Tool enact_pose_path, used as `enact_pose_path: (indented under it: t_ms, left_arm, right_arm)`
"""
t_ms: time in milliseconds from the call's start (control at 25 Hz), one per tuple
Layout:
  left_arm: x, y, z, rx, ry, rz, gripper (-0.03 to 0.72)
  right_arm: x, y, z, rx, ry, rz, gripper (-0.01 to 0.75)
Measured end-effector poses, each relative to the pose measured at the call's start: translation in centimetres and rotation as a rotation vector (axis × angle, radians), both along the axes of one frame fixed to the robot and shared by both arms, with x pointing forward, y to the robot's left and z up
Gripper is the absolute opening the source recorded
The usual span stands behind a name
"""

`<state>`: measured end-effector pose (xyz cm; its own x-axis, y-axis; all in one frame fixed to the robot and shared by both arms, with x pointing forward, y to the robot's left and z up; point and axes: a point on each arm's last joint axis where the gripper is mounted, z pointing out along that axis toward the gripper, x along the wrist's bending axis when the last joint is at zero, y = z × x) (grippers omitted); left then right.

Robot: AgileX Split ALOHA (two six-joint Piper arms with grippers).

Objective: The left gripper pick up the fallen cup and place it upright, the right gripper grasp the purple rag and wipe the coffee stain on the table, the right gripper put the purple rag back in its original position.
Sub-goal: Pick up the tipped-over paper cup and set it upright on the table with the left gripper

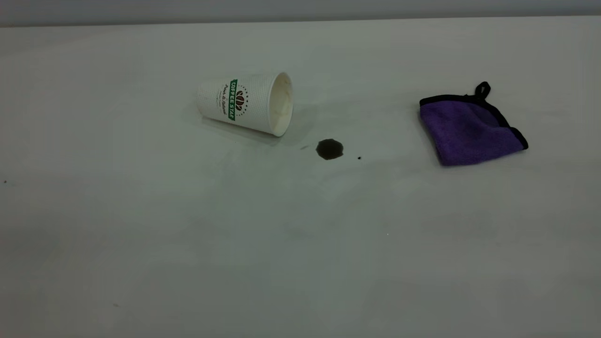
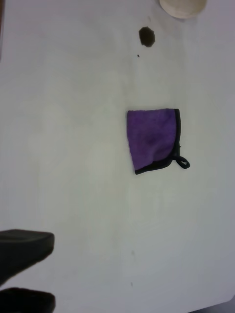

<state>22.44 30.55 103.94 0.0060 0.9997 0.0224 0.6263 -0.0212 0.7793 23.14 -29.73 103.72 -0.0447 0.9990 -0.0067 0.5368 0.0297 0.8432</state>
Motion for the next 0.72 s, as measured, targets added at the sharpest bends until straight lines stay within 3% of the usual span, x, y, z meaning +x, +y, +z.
enact_pose_path:
  t_ms: [240, 480, 720]
  left_arm:
    - [3.5, 0.2, 3.5, 0.048, 0.108, 0.016, 0.491]
    - [8.7, 0.5, 5.9, 0.127, 0.181, 0.018, 0.686]
    - [15.6, 0.1, 6.6, 0.128, 0.285, -0.004, 0.708]
  right_arm:
    - [0.0, 0.0, 0.0, 0.0, 0.0, 0.0, 0.238]
    - [0.0, 0.0, 0.0, 0.0, 0.0, 0.0, 0.238]
    - [0.0, 0.0, 0.0, 0.0, 0.0, 0.0, 0.238]
